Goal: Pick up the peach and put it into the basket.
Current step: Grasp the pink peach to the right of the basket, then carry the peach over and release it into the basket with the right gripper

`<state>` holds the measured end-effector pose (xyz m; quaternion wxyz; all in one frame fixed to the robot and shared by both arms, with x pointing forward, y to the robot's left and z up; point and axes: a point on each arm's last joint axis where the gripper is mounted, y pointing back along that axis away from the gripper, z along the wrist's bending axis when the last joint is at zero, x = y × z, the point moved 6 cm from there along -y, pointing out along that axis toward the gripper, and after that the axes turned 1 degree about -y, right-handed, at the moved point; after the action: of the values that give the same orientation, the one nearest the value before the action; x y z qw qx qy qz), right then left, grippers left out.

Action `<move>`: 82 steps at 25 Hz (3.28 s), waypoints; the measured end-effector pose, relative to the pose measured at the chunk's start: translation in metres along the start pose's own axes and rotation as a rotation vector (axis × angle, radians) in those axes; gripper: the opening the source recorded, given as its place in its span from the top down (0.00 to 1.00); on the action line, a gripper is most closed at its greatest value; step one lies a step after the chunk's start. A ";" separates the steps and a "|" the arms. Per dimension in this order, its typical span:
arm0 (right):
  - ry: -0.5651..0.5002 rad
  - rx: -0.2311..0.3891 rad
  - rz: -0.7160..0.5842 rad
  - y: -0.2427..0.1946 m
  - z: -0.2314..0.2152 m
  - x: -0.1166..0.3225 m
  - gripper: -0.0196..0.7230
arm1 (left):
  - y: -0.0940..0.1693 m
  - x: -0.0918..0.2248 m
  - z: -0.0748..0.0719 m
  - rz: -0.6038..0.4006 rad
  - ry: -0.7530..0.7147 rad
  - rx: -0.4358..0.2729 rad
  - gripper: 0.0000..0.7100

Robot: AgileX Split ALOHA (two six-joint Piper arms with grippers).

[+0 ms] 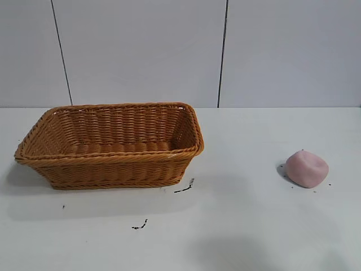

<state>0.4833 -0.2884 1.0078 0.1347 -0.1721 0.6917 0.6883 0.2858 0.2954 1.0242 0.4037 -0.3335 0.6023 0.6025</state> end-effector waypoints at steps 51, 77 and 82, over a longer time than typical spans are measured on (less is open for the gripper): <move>0.137 -0.032 0.237 -0.218 0.021 -0.092 0.90 | 0.000 0.000 0.000 0.000 0.000 0.000 0.03; 0.422 -0.224 -0.192 -0.076 0.207 -0.221 0.93 | 0.000 0.000 0.000 0.000 0.000 0.000 0.03; 0.528 -0.298 -0.203 -0.094 0.280 -0.200 0.93 | 0.000 0.000 0.000 0.000 0.000 0.000 0.03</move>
<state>0.6901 0.0019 1.0026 -0.0084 -0.4307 0.5738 0.6965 0.2858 0.2954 1.0242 0.4037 -0.3336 0.6023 0.6025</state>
